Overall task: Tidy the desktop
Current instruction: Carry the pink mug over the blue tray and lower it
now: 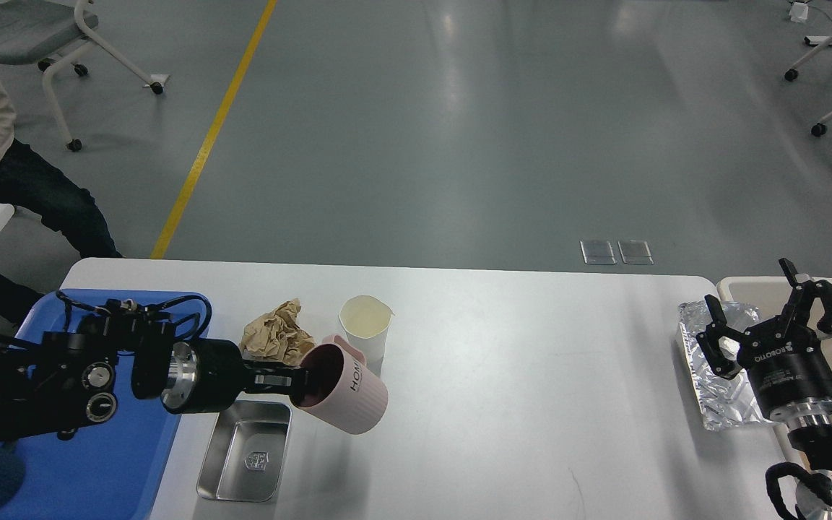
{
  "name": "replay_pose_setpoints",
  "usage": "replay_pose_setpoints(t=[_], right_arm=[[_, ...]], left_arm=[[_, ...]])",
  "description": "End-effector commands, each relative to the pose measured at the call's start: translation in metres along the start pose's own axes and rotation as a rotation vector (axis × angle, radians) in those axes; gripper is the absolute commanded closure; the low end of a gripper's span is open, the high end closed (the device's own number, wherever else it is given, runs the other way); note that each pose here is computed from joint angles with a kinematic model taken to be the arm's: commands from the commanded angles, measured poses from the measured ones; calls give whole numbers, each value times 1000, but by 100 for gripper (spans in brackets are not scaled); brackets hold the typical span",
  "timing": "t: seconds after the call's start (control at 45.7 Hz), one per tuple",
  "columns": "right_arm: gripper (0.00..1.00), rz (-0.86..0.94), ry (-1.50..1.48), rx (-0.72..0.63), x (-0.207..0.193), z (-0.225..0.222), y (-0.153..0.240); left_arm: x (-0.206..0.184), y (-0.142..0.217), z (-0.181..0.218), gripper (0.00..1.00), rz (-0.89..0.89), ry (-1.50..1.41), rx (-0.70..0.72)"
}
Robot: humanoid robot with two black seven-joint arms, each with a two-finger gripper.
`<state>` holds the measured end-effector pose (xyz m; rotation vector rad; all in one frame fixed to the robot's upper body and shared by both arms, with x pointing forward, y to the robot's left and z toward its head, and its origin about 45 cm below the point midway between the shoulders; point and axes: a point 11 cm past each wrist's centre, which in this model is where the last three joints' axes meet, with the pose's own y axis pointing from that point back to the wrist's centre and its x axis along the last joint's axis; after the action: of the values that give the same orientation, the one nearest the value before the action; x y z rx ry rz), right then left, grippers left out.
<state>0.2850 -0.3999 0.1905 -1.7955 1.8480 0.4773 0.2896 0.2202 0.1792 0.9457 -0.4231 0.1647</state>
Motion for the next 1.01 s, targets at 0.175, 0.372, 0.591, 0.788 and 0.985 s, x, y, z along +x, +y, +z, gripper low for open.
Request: replay_pose_setpoints(t=[0.175, 0.372, 0.591, 0.788, 0.985], right_arm=[[0, -15, 2, 7, -4, -2, -6], [0, -20, 1, 5, -6, -1, -7], [0, -20, 1, 3, -6, -1, -7], [0, -26, -1, -6, -8, 2, -7], [0, -30, 3, -13, -8, 3, -7]], left_arm=[[25, 59, -30, 98, 104, 35, 78], [32, 103, -53, 98, 158, 79, 139], [17, 155, -89, 98, 201, 173, 243], [-18, 194, -126, 98, 205, 230, 368], [-51, 200, -144, 98, 154, 245, 424]])
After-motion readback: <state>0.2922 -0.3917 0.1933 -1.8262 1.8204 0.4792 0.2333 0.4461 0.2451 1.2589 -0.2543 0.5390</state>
